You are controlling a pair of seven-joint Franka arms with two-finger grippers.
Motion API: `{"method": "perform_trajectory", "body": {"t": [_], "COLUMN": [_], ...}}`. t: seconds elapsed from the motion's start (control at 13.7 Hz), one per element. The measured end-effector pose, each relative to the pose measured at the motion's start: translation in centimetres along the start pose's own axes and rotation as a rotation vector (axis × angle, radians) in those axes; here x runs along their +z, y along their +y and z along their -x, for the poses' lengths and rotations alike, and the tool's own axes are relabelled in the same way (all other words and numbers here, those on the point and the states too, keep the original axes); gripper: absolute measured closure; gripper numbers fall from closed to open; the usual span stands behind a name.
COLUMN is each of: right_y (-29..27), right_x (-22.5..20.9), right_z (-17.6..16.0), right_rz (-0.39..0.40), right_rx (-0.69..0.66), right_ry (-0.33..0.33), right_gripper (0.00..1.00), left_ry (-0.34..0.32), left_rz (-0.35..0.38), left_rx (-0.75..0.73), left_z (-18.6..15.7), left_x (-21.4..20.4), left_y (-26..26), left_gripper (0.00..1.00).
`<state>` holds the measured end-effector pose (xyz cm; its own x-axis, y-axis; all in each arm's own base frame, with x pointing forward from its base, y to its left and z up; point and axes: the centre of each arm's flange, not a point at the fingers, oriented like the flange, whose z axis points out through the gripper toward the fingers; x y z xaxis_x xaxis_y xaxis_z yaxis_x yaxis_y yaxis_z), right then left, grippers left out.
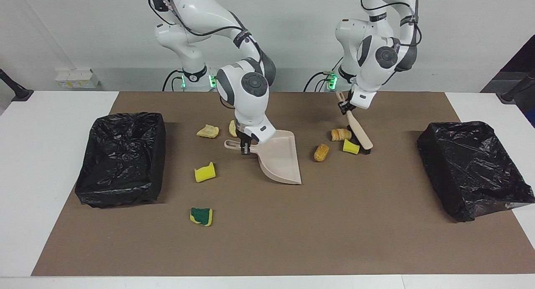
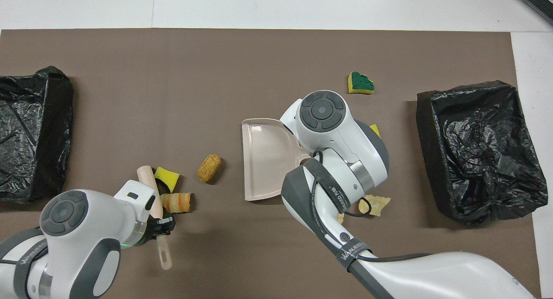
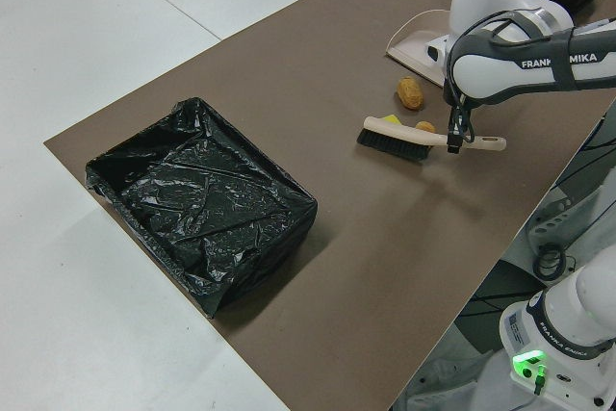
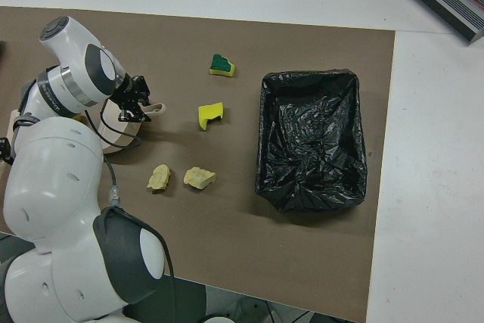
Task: Sweep and dump trash in bin
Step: 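Sweep the food scraps into the dustpan with the brush in the left gripper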
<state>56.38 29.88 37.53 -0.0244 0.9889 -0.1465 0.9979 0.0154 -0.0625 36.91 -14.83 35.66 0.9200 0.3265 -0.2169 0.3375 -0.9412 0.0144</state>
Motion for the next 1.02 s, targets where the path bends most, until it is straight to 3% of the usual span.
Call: {"method": "perform_trajectory", "body": {"t": [0.44,1.02], "right_y": [-0.1,0.0], "right_x": [0.0,-0.3], "right_z": [-0.2,-0.1], "right_rz": [0.001,0.004], "right_rx": [-0.003,0.0], "right_ry": [0.0,0.001], "right_gripper": [0.68,0.68], "left_ry": [0.035,0.078], "left_rz": [0.151,0.266], "left_rx": [-0.016,0.094], "left_z": [1.5,3.4], "left_x": [2.0,0.5], "left_y": [6.0,17.6], "left_gripper": [0.74,0.74]}}
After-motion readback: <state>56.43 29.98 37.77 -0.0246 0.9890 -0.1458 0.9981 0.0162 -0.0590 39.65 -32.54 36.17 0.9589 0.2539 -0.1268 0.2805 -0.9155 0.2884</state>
